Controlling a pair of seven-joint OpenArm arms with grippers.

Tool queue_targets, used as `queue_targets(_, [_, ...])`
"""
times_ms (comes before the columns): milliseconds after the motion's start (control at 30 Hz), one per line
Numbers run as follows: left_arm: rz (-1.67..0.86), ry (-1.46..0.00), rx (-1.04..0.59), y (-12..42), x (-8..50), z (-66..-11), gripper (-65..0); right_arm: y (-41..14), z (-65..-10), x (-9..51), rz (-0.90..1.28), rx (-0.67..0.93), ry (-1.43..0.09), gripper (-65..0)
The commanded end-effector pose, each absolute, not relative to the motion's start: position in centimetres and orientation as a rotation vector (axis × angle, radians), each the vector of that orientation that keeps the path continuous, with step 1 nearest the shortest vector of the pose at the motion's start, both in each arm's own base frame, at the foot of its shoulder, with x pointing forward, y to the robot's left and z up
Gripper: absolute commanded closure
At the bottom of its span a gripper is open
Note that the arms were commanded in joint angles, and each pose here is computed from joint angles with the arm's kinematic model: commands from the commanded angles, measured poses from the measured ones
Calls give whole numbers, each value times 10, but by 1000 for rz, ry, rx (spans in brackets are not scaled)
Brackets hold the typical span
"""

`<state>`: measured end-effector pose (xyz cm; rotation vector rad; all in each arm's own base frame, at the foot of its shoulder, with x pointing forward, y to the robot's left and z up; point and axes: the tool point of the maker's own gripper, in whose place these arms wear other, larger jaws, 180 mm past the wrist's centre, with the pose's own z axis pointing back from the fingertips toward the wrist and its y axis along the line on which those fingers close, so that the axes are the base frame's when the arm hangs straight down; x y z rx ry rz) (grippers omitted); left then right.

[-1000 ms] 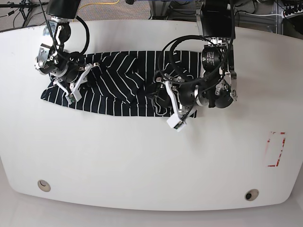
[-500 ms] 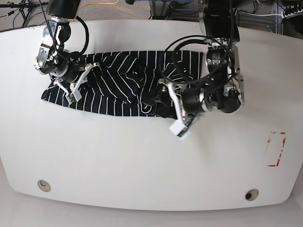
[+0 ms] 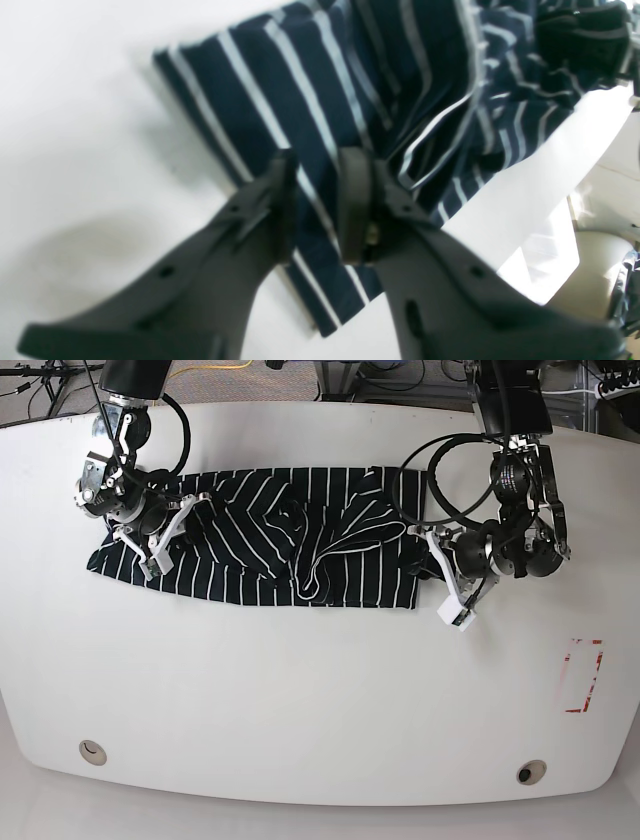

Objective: Fold the T-shirt properly
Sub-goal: 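Carry the strip end with the left gripper toward the right gripper, then press the folded end down with the left gripper and release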

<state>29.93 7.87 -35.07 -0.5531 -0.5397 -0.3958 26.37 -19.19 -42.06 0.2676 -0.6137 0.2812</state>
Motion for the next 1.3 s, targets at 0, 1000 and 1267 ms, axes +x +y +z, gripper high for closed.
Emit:
queue_targets(0, [-401, -572, -582, 73, 305, -343, -106, -195, -422, 261, 292, 251, -590, -79])
queue_targets(1000, [-1192, -491, -902, -67, 259, -291, -108, -194, -423, 260, 291, 253, -589, -79])
queue_targets(1267, [-963, -614, -721, 1, 320, -297, -108, -195, -422, 261, 290, 252, -590, -79])
